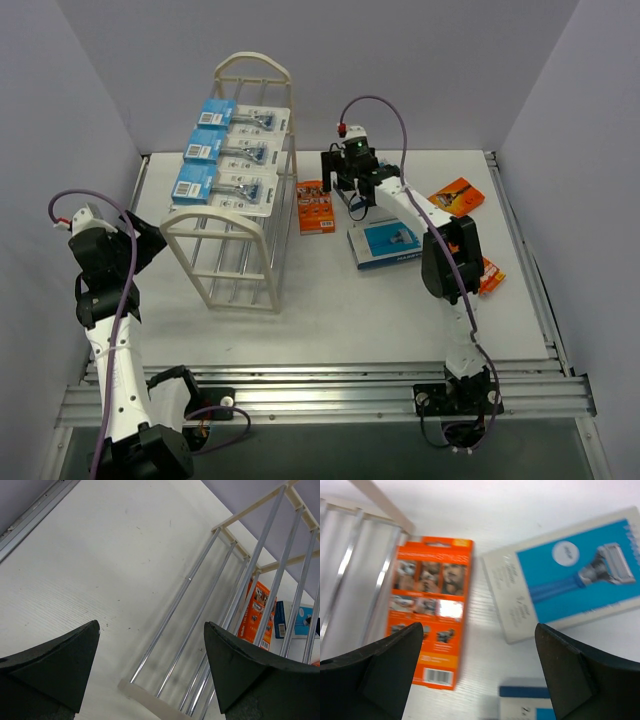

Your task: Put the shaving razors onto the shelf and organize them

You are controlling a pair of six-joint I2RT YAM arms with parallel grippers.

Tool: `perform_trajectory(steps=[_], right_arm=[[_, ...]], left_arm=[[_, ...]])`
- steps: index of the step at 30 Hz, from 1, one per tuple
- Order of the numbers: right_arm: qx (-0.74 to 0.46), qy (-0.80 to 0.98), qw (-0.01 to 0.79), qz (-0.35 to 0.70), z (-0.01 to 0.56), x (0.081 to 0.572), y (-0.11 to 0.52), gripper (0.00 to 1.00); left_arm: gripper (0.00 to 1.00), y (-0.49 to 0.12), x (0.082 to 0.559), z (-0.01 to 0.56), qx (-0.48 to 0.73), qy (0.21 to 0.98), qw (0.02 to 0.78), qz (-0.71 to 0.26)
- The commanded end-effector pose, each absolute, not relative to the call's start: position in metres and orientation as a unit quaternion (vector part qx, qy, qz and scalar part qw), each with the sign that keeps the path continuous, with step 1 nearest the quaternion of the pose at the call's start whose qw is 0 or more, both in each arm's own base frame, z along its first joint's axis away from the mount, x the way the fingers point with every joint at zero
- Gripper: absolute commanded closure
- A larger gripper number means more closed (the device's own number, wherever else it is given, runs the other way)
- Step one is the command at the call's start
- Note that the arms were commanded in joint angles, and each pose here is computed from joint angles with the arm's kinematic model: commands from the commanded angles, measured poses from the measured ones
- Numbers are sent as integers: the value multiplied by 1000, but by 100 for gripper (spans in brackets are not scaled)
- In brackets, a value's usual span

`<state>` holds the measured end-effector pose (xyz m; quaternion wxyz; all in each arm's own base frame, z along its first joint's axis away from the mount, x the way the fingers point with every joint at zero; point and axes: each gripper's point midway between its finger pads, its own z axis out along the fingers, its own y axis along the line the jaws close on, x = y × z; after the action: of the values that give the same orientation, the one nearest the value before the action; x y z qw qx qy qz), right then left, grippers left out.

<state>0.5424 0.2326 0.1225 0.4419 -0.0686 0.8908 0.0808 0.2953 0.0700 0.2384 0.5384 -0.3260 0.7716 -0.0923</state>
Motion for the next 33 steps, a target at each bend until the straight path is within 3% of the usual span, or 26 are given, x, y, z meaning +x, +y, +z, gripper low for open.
perform_trajectory(steps=[1, 12, 23, 33], right_arm=[[-79, 899, 418, 107, 102, 538, 268, 10], [-76, 906, 397, 127, 59, 542, 312, 4], [-85, 930, 352, 58, 1, 512, 291, 3], [-103, 938, 320, 83, -12, 474, 286, 16]], left_arm=[[6, 75, 296, 254, -318, 763, 557, -83], [6, 73, 297, 252, -317, 764, 555, -87], [6, 69, 297, 254, -311, 764, 557, -96], [6, 69, 297, 253, -311, 764, 557, -97]])
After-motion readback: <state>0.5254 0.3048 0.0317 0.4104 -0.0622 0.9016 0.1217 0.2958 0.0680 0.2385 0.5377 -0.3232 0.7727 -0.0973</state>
